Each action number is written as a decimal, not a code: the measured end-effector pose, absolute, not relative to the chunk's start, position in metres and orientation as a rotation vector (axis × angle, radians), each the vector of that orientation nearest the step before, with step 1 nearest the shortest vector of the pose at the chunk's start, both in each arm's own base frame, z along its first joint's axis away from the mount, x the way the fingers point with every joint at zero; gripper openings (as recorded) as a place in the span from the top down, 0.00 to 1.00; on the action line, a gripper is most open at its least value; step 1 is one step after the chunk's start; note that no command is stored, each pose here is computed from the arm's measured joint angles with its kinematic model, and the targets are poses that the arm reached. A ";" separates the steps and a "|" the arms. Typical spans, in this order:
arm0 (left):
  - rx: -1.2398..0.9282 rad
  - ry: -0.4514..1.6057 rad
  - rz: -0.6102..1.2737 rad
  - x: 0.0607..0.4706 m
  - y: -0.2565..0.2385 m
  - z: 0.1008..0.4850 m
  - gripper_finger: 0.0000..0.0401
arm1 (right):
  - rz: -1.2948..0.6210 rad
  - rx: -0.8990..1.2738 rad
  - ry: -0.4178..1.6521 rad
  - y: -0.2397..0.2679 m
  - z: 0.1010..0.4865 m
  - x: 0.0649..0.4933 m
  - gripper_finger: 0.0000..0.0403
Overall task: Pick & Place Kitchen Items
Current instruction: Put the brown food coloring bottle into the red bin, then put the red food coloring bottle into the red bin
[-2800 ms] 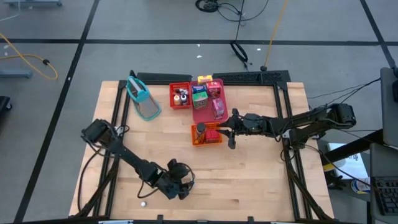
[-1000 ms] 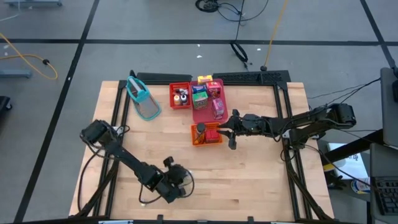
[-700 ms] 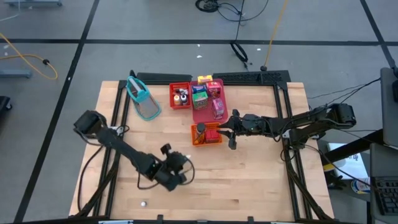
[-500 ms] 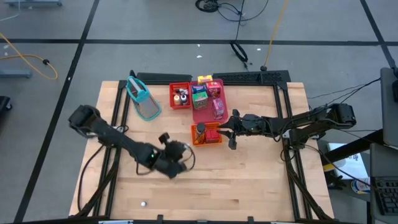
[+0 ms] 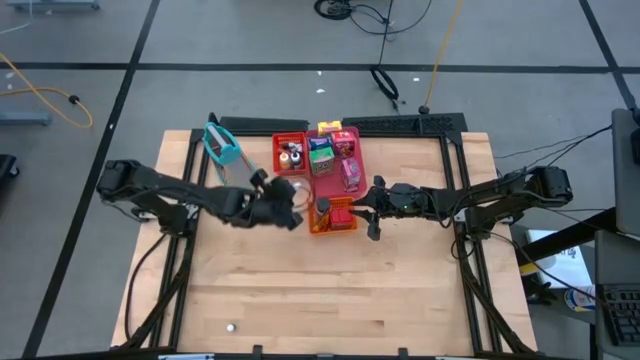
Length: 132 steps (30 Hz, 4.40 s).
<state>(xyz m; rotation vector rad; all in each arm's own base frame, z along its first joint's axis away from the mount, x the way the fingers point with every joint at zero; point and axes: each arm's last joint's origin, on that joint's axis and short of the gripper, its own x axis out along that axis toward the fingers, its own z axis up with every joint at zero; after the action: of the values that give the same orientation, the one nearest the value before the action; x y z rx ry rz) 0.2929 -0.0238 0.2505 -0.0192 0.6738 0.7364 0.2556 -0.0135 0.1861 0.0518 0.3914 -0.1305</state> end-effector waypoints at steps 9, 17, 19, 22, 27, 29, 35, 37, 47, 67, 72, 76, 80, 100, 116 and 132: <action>-0.012 0.707 0.877 0.292 0.042 0.254 0.84 | -0.130 0.052 0.390 -0.013 0.186 0.256 0.77; -0.095 0.713 0.960 0.284 0.094 0.255 0.84 | -0.130 0.052 0.390 -0.013 0.186 0.256 0.77; -0.120 0.689 0.955 0.283 0.104 0.257 0.84 | -0.131 0.052 0.390 -0.013 0.186 0.256 0.77; -0.156 0.641 0.958 0.282 0.116 0.260 0.83 | -0.131 0.052 0.390 -0.013 0.186 0.256 0.77; -0.176 0.594 0.988 0.278 0.133 0.264 0.83 | -0.130 0.052 0.390 -0.013 0.186 0.256 0.77; -0.182 0.587 1.002 0.277 0.139 0.263 0.83 | -0.131 0.052 0.390 -0.013 0.186 0.256 0.77; -0.223 0.589 1.006 0.274 0.156 0.258 0.83 | -0.130 0.052 0.390 -0.013 0.186 0.256 0.77; -0.235 0.601 1.002 0.275 0.161 0.253 0.83 | -0.130 0.052 0.390 -0.013 0.186 0.256 0.77; -0.268 0.636 0.980 0.282 0.175 0.233 0.83 | -0.132 0.058 0.396 -0.013 0.186 0.255 0.77; -0.273 0.651 0.935 0.282 0.175 0.232 0.82 | -0.132 0.056 0.396 -0.013 0.186 0.255 0.77; -0.274 0.651 0.934 0.282 0.175 0.232 0.73 | -0.132 0.056 0.396 -0.013 0.186 0.255 0.77; -0.276 0.650 0.935 0.282 0.175 0.232 0.64 | -0.132 0.057 0.397 -0.013 0.186 0.255 0.77; -0.278 0.649 0.935 0.282 0.174 0.232 0.57 | -0.132 0.057 0.396 -0.013 0.186 0.255 0.77; -0.274 0.716 0.518 0.312 0.111 0.229 0.51 | -0.132 0.058 0.396 -0.013 0.186 0.255 0.77; -0.181 0.878 0.338 0.309 -0.010 0.229 0.51 | -0.133 0.059 0.397 -0.013 0.186 0.255 0.77; -0.155 0.857 0.220 0.248 -0.119 0.229 0.51 | -0.132 0.059 0.396 -0.013 0.186 0.256 0.77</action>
<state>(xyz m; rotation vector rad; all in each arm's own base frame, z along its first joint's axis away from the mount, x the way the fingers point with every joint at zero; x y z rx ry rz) 0.2476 -0.1195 0.2289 -0.1546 0.8570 0.2196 0.2555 -0.0135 0.1858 0.0590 0.3956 -0.1324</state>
